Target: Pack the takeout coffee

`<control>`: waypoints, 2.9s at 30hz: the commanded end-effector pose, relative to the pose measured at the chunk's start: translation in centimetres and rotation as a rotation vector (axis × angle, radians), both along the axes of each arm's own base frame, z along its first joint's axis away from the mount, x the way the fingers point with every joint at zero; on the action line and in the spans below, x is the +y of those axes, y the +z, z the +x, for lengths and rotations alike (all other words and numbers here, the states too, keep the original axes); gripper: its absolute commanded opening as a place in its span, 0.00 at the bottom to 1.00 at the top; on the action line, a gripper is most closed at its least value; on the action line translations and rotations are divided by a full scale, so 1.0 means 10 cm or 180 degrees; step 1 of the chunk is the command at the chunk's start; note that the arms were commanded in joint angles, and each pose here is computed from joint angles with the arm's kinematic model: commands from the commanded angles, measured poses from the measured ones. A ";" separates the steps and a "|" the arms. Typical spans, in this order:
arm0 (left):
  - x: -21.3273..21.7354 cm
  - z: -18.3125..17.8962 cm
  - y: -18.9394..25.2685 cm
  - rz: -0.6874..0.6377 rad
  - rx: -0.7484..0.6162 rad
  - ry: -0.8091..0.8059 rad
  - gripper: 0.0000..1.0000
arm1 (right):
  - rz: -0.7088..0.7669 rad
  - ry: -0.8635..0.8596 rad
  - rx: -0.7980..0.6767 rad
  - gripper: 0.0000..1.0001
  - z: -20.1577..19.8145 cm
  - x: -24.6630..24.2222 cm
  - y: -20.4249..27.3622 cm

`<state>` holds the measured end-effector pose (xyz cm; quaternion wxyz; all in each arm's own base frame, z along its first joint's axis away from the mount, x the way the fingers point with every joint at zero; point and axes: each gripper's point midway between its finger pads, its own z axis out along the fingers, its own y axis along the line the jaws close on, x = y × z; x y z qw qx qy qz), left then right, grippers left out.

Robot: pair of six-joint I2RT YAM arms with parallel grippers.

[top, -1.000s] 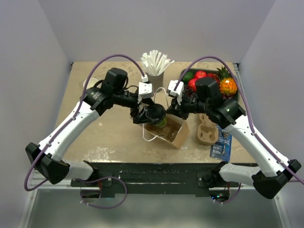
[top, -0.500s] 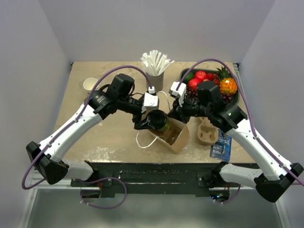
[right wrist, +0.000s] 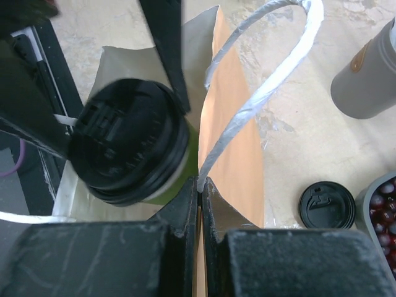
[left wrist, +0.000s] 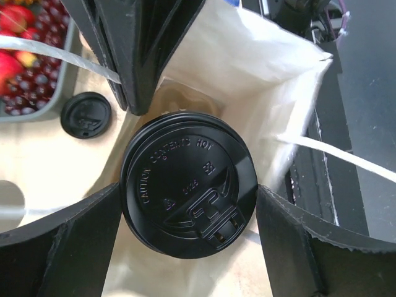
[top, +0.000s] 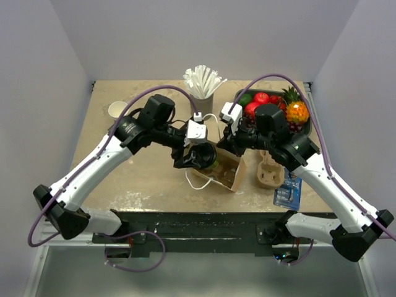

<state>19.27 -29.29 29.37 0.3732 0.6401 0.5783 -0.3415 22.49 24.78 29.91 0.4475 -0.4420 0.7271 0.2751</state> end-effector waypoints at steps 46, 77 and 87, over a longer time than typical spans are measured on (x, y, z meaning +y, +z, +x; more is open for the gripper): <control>-0.33 -0.04 -0.38 0.0736 -0.0969 -0.1071 0.00 | 0.0567 -0.0505 0.0204 0.00 0.18 0.21 0.08; -0.36 -0.16 -0.67 0.1269 -0.1494 -0.2032 0.00 | 0.0553 0.0316 0.0261 0.00 -0.22 0.34 0.05; -0.40 -0.15 -0.81 0.1430 -0.1516 -0.2222 0.00 | 0.0593 0.0476 0.0260 0.00 -0.25 0.40 0.07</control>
